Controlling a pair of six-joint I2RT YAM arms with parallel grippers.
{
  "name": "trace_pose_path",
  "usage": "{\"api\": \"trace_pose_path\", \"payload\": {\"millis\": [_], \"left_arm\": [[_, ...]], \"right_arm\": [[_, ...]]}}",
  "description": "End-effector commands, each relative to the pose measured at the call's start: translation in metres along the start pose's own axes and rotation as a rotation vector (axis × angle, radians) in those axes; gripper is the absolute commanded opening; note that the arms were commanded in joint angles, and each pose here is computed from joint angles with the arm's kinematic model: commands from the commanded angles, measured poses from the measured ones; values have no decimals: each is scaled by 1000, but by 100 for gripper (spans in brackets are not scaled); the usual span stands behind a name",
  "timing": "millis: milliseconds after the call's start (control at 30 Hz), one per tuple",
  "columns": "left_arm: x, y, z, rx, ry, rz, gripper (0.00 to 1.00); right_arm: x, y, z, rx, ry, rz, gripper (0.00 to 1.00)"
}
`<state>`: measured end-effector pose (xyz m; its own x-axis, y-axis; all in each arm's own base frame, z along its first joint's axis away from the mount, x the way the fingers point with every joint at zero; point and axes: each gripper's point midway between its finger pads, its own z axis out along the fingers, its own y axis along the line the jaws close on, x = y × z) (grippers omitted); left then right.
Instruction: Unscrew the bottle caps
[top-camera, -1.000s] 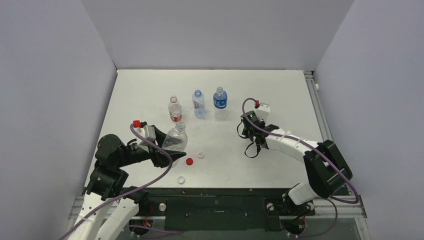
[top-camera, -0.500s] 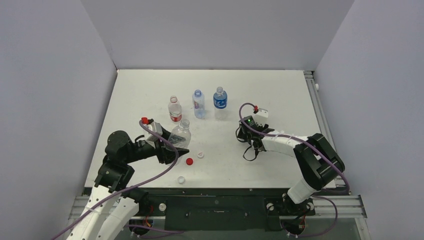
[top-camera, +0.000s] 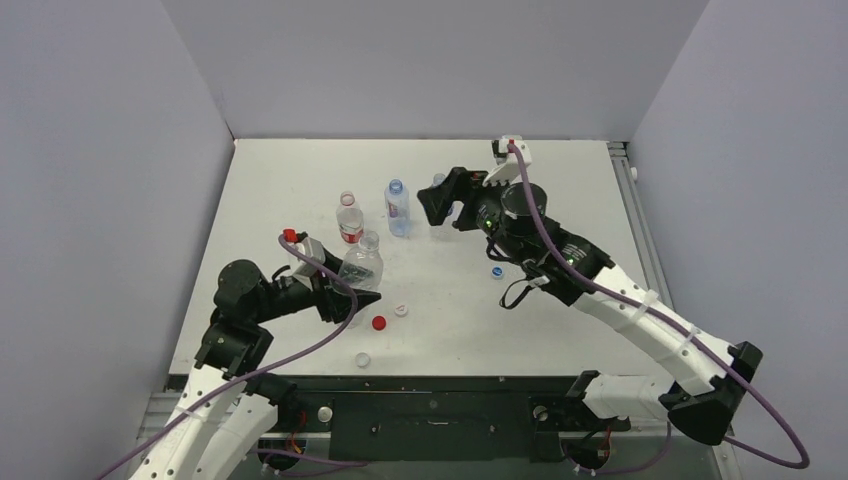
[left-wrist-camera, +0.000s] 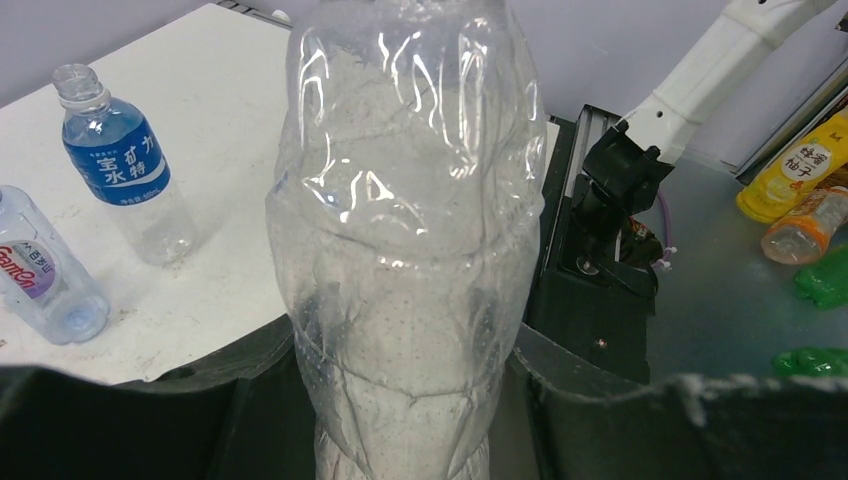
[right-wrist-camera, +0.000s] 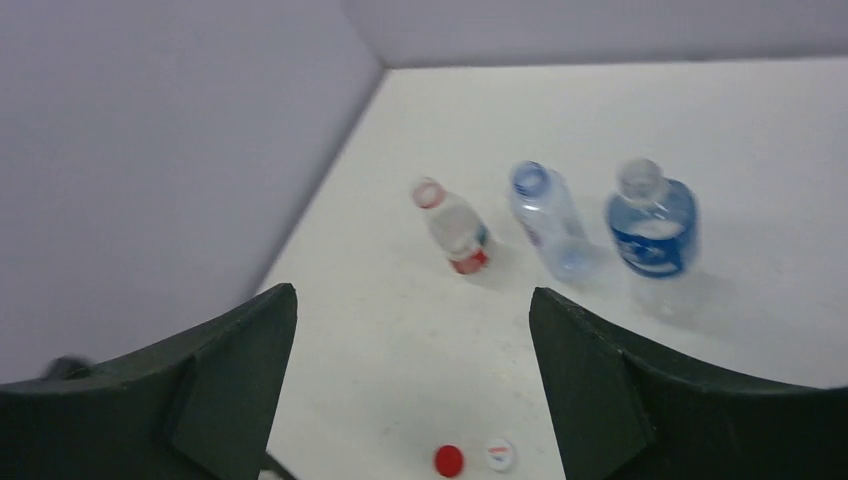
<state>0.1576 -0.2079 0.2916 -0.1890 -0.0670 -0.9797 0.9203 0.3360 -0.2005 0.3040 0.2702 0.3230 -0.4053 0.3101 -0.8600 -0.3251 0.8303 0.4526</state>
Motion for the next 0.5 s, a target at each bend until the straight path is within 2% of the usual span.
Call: {"api": "trace_pose_path", "payload": {"millis": [0,133,200,300,467], "left_arm": [[-13,4,4,-7,-52,13,12],[-13,2,3,-3,-50,15,12],[-13,1,3,4,-50,16,12],[-18,-2,3,14,-54,18,12],[-25,-6,2,20,-64,21,13]], "right_arm": [[-25,97,-43,-339,5,-88,82],[-28,157,-72,-549,5,-83,82],[-22,176,-81,-600,24,-97,82],[-11,193,-84,-621,55,-125,82],[6,196,-78,-601,87,-153,70]]}}
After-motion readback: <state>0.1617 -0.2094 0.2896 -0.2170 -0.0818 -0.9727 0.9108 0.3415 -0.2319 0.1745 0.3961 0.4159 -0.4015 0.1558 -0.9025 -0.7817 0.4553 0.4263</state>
